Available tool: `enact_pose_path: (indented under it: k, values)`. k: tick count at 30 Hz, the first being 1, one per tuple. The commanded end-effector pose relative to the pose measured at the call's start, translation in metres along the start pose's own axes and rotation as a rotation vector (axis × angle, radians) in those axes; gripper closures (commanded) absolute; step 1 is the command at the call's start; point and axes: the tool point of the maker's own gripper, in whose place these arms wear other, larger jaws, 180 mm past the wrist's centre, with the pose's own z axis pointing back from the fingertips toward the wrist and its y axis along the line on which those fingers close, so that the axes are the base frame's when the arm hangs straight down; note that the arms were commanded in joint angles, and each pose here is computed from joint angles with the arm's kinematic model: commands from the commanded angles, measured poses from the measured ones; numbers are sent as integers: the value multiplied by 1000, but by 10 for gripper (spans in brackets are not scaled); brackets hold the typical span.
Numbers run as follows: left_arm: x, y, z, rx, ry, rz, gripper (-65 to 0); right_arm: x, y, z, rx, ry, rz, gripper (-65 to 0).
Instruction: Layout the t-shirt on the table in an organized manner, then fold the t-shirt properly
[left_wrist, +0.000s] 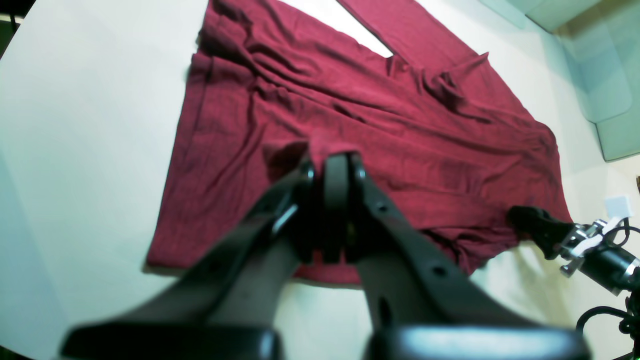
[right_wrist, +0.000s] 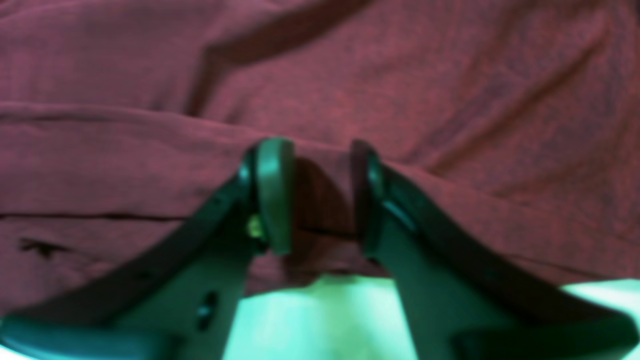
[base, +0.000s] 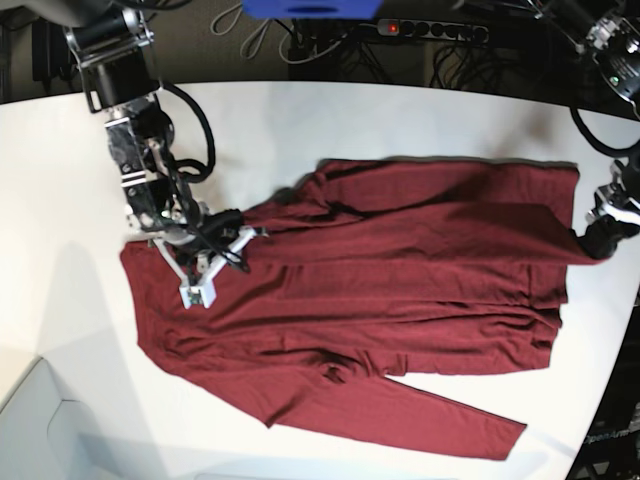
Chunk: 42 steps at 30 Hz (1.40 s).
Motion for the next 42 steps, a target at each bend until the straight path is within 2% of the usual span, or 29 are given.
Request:
enact_pose_path:
  k: [1,5,9,18,19,24,31,37,42]
  values:
    - [14,-5,3,-22,-45,-14,-4,23,1,3,4,-63,7,-262]
    - [14,-5,3,-22,-47,-14,-4,21,2,3,7,-60,5,-305]
    - [14,-5,3,-22,-47,-14,-4,11,13,1,27,-40,35,-290]
    - [13,-5,3,-22,-41,-13,-4,2,15,0,31,-16,46,-12]
    - [13,-5,3,-22,-41,-13,-4,2,12,0,24,-15,50,0]
    - [12,-5,3,-22,-37,-13,-4,10,1,3,5,-30,58,0]
    - [7,-2,5,-13,-25,-10,-4,24,-36,21,-64,-96,-34,0]
    - [-6,-1,5,-10,4,6,-4,24,-43,34,-76,-126,-52,0]
    - [-29,4,9,7,63,27,-4,9,-42,33,-74,-99,-59,0]
